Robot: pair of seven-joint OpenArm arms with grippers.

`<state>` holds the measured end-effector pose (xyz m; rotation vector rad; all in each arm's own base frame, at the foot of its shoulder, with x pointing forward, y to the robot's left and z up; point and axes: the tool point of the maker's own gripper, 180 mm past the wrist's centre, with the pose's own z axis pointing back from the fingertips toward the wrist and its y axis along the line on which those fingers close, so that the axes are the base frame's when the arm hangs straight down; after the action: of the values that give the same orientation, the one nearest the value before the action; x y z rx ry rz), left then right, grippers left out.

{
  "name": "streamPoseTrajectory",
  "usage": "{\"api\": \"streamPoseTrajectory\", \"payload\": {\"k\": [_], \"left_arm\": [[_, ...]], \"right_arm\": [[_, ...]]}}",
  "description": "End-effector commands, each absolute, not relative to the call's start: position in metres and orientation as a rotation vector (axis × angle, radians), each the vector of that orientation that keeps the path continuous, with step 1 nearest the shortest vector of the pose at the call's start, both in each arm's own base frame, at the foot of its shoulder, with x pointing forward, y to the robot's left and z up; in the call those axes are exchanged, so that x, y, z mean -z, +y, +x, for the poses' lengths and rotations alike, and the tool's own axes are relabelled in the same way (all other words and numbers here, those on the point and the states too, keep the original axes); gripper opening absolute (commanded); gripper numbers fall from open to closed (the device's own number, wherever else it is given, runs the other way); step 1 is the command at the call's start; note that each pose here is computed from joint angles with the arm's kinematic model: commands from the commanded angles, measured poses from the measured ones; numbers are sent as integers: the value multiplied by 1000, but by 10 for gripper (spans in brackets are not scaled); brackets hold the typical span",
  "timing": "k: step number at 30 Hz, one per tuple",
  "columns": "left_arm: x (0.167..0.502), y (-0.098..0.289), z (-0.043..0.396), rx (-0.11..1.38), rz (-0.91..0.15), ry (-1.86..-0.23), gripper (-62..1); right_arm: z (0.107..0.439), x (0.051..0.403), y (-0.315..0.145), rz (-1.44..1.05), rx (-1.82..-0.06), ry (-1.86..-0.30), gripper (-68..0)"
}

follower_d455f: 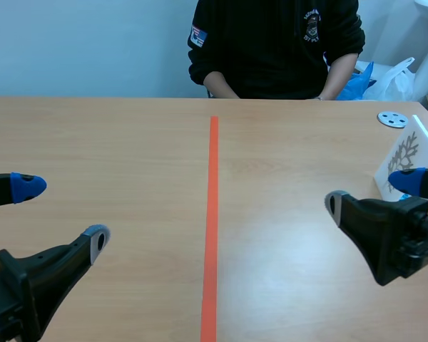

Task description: Sort the leaf by its shape. The table is split by an orange tape line. A compound leaf with several leaflets goes to the left side, a simple leaf with one blade goes to the right side. Return to the home posture when a red brick is placed on the table.

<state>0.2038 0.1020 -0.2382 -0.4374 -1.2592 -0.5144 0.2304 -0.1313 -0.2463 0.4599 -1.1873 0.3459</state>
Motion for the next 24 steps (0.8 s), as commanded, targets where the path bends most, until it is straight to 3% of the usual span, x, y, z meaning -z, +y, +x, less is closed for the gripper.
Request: {"api": "streamPoseTrajectory", "payload": {"k": [1,24], "left_arm": [[227,96,205,517,-460,-1298,14],[229,96,205,519,-457,-1288,14]], "right_arm": [[234,241,-128,469,-353,-1217,4],[233,242,-120,478,-366,-1224,4]]}}
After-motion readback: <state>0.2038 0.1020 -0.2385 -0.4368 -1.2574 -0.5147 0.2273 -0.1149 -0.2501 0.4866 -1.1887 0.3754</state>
